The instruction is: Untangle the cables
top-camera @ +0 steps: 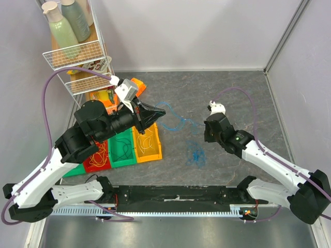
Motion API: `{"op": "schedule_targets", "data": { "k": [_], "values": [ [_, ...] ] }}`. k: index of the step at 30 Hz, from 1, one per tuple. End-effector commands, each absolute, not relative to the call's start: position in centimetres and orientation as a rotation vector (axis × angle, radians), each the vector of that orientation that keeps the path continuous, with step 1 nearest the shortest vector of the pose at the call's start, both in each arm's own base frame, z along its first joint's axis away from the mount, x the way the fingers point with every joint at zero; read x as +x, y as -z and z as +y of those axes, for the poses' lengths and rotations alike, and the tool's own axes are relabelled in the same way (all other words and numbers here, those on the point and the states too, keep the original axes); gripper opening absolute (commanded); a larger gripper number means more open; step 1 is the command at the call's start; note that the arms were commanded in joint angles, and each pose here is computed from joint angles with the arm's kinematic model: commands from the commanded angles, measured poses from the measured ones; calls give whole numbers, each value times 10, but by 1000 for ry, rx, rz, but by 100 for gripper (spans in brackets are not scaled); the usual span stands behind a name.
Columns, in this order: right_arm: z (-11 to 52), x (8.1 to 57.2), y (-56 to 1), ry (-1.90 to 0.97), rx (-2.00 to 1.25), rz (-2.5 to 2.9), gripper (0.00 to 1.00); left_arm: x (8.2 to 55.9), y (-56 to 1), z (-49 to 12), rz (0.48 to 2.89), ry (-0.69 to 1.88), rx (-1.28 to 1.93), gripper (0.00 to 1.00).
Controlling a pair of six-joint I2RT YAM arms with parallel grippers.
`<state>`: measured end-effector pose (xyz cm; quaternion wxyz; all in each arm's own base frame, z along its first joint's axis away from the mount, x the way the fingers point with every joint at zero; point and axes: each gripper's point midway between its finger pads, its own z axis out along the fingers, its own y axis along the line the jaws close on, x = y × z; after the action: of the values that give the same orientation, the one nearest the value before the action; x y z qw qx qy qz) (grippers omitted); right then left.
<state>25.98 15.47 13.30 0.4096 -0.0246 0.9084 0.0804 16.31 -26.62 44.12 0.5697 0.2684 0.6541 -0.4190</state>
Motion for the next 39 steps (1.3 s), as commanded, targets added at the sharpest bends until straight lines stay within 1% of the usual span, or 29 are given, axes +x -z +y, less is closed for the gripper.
{"op": "schedule_targets", "data": {
  "k": [1, 4, 7, 8, 10, 12, 15, 17, 24, 29, 32, 36, 37, 39],
  "values": [
    [191, 257, -145, -426, -196, 2251, 0, 161, -470, -260, 1472, 985, 611, 2],
    [186, 258, -149, -415, -176, 2224, 0, 161, -473, -259, 1469, 979, 619, 2],
    [148, 264, -151, -199, -22, 2221, 0, 172, -475, -242, 1487, 889, 543, 2],
    [143, 263, -154, -181, -1, 2213, 0, 178, -474, -232, 1498, 841, 491, 2],
    [155, 260, -166, -282, -67, 2168, 0, 197, -469, -207, 1519, 697, 374, 2],
    [168, 258, -181, -392, -119, 2101, 0, 219, -457, -172, 1558, 476, 250, 2],
    [160, 258, -188, -381, -62, 2061, 0, 236, -445, -123, 1586, 195, 93, 2],
    [154, 258, -187, -365, -34, 2052, 0, 235, -446, -104, 1564, 126, 36, 2],
    [118, 253, -175, -249, 185, 2034, 0, 215, -458, -47, 1462, 112, -200, 2],
    [116, 249, -173, -280, 241, 2024, 0, 206, -456, -32, 1426, 146, -253, 2],
    [132, 249, -172, -348, 156, 2035, 0, 209, -450, -47, 1451, 180, -197, 2],
    [144, 249, -184, -429, 90, 1988, 0, 215, -440, -68, 1497, 215, -146, 2],
    [151, 249, -189, -458, 40, 1975, 0, 218, -437, -72, 1507, 206, -131, 2],
    [184, 241, -198, -605, -169, 1946, 0, 224, -430, -88, 1533, 188, -46, 2]
  ]
}}
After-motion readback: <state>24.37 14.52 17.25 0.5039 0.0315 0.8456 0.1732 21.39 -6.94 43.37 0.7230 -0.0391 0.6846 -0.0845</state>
